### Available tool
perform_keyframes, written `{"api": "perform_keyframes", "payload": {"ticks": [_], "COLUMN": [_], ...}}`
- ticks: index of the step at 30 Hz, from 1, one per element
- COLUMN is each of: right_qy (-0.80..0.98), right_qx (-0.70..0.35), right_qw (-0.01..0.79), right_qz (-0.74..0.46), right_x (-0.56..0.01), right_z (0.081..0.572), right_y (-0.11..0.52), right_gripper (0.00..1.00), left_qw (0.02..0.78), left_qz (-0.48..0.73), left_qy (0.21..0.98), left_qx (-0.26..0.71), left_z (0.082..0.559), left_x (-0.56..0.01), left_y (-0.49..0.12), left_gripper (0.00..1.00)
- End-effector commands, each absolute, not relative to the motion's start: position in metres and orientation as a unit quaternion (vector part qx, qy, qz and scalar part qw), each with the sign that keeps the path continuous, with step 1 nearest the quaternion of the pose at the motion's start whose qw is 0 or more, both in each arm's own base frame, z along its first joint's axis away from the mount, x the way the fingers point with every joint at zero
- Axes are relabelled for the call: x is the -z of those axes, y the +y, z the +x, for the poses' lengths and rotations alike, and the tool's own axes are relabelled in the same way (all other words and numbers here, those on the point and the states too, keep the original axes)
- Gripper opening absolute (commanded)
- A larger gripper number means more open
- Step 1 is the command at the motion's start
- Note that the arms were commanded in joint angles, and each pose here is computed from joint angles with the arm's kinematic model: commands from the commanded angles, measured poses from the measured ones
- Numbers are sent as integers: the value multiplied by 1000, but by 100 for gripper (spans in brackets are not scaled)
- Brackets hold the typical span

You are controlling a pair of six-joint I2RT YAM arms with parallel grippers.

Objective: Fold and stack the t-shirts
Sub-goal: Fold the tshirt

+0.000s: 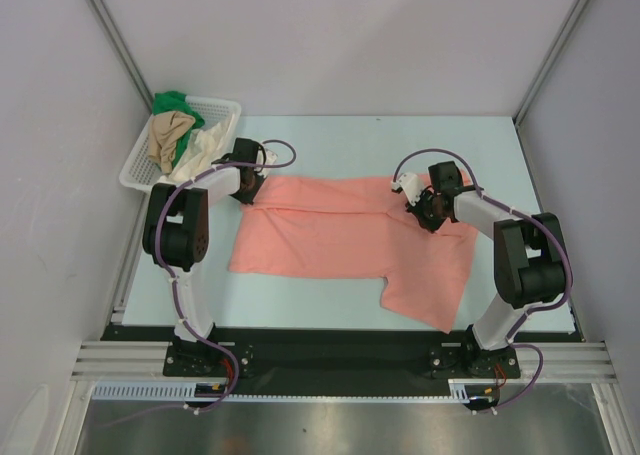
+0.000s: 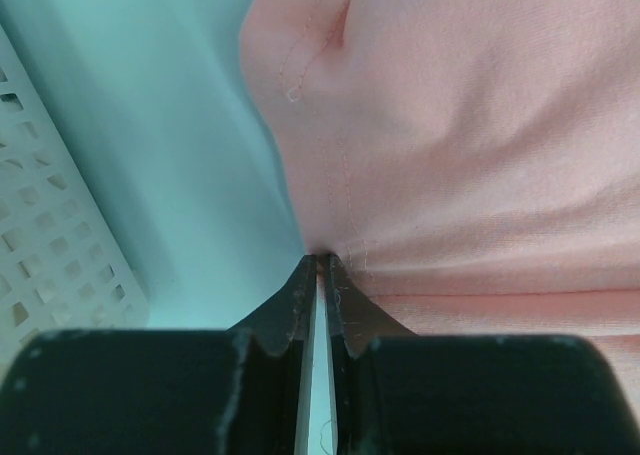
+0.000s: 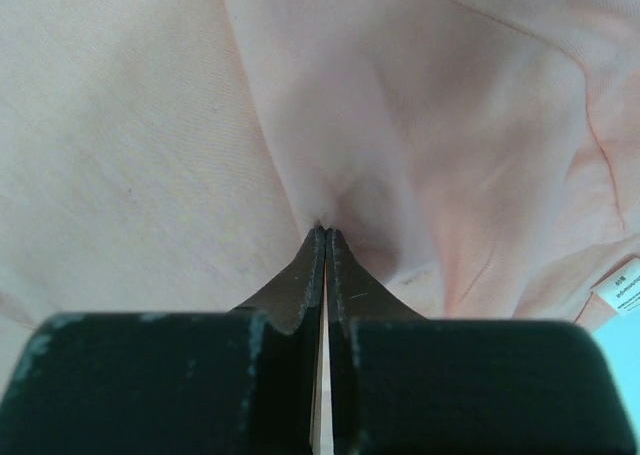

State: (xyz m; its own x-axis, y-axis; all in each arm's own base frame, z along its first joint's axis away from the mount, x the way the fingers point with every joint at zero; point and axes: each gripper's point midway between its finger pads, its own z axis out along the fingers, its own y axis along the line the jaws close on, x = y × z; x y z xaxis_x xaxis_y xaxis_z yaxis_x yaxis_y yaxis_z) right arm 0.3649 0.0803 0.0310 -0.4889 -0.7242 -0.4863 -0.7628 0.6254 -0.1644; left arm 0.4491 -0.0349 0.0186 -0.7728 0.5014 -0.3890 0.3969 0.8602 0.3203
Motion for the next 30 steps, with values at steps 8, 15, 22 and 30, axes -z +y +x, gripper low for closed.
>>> {"api": "perform_keyframes", "payload": {"ticks": [8,15,22,30], "right_qy": [855,851,851,812], "right_qx": [-1,5,40,53], "right_qw": [325,339,362,449], "right_qz": [-405,-401,-378,-369], "right_x": [-72,-76,-84,-150], "right_z": [408,430,453,441], "right_y": [63,64,62,69], "right_gripper": [0,0,32,43], "left_qw": [214,213,210,212], "left_qz": [236,236,234,235], "left_qy": [940,941,942,941], "left_qx": [-120,-119,-119,-117], "left_z": [436,436,436,436], "left_x": [-17,-14,-13,-16], "left_y": [-26,-26,-25,-26], "left_gripper": [11,11,11,11]}}
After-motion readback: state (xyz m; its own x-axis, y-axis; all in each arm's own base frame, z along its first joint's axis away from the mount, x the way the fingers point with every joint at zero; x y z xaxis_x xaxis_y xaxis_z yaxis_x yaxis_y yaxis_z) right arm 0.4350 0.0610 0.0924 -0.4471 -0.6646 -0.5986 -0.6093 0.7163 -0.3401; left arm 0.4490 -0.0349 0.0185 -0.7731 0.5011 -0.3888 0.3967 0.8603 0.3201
